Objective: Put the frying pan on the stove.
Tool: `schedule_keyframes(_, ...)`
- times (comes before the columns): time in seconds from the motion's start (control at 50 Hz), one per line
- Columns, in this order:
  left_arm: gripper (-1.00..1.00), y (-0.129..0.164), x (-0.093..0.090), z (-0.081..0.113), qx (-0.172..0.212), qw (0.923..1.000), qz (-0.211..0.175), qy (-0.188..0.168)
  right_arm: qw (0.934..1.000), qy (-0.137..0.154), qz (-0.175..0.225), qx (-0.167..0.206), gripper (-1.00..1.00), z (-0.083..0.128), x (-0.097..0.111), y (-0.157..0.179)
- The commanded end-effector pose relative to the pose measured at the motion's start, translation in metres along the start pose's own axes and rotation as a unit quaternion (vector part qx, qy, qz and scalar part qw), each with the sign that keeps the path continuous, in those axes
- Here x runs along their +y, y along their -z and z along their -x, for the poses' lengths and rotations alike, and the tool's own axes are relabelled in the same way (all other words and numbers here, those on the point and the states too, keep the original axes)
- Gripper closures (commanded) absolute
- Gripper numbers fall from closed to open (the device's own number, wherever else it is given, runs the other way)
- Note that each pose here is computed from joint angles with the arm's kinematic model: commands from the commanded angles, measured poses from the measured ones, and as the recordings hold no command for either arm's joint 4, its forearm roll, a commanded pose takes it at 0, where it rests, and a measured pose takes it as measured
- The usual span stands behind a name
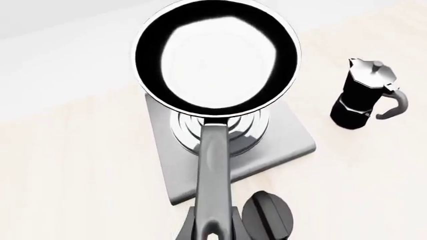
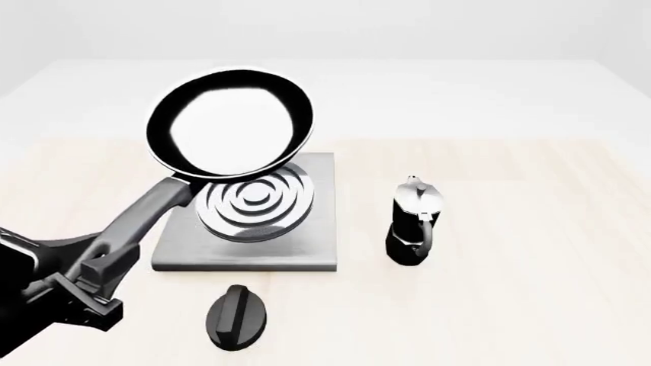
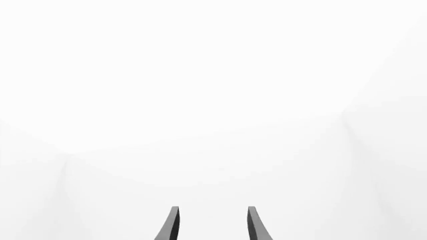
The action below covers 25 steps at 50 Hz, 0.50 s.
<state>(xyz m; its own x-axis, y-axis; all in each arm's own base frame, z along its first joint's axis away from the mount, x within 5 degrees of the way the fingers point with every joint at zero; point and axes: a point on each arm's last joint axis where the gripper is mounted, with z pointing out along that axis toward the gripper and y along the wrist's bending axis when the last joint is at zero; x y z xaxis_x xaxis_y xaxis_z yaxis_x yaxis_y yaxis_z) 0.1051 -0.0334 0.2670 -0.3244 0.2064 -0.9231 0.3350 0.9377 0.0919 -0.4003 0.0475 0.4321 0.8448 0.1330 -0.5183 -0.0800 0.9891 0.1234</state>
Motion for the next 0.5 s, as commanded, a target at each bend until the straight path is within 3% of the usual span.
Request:
schedule_keyframes(0.02,1.0,0.006,0.0,0.003,-0.018,0.9998,0.0,0.005,1.0,0.001,-0.001,0.0,-1.0,-0.002,0.001,0.004)
schedule_keyframes(0.5,1.0,-0.008,-0.003,-0.001,-0.009,0.9999,-0.01,0.01,1.0,0.001,-0.001,0.001,-1.0,-0.004,0.0,0.007)
